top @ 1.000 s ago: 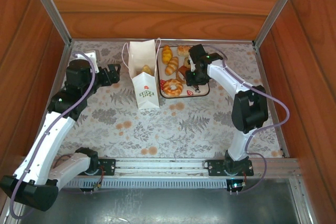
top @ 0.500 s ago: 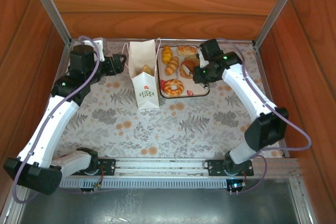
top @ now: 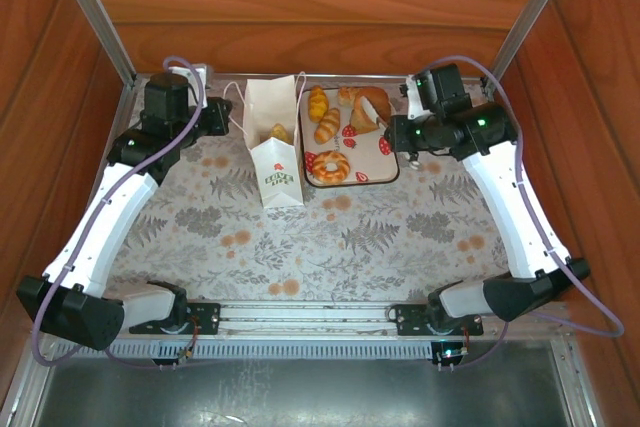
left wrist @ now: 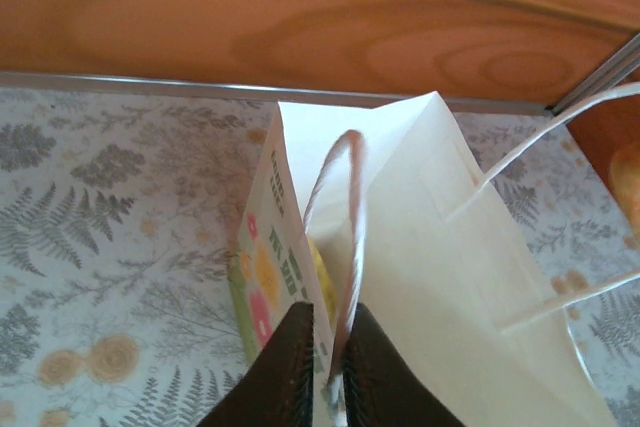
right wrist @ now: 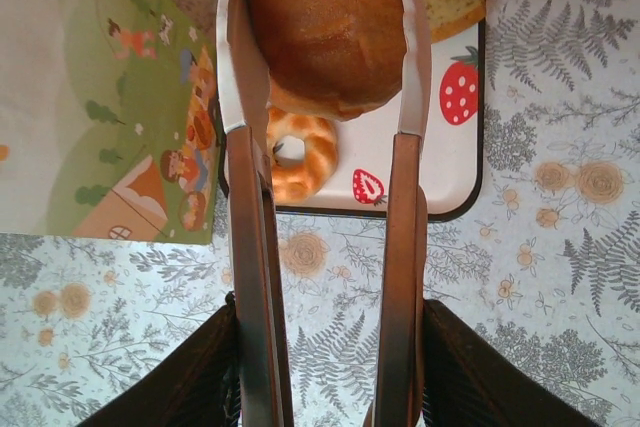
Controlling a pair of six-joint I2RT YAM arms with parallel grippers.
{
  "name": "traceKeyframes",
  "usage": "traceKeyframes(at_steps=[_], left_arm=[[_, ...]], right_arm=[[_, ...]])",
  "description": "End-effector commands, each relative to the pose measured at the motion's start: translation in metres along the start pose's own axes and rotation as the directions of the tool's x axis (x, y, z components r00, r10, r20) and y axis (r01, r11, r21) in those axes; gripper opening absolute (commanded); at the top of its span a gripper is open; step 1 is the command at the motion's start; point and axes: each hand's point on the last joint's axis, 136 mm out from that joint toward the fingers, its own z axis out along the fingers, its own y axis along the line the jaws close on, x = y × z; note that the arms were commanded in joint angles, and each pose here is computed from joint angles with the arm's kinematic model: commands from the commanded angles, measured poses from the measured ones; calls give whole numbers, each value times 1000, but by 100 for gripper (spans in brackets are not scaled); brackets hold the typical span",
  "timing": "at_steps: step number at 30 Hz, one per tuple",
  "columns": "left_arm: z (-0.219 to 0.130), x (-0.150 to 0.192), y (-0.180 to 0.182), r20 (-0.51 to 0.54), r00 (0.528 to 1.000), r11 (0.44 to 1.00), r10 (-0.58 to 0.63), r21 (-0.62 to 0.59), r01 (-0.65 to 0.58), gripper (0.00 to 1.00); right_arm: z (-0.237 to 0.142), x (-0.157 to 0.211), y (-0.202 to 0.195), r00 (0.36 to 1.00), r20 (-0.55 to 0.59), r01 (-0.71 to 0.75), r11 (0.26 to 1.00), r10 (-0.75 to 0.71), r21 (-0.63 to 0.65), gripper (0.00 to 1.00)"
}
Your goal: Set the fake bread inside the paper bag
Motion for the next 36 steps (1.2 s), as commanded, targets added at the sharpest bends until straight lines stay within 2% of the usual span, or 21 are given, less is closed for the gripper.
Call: traceKeyframes(at_steps=[1, 8, 12, 22, 29, 36], left_arm=[[-7, -11, -1, 28, 999, 1000, 20, -4, -20, 8], [-9, -12, -1, 31, 999, 1000, 22, -3, -22, 0], [-10, -9, 0, 29, 999, 1000, 18, -8, -18, 0], [-10, -8, -1, 25, 1000, 1000, 12, -2, -12, 0], [-8, -7, -2, 19, 1000, 1000, 3, 6, -3, 0], [-7, -5, -3, 12, 1000, 1000, -8, 18, 8, 0]], right_arm=[[-23, -4, 8, 1000, 31, -3, 1000, 3, -17, 45], [-61, -26, 38, 991, 122, 58, 995, -48, -80, 45], [-80, -40, 59, 979, 177, 117, 987, -96, -110, 45], [-102, -69, 113, 937, 278, 260, 953, -210, -157, 45], [-80, -79, 163, 924, 297, 321, 911, -241, -260, 45], [-47, -73, 205, 928, 259, 348, 868, -266, -354, 46]])
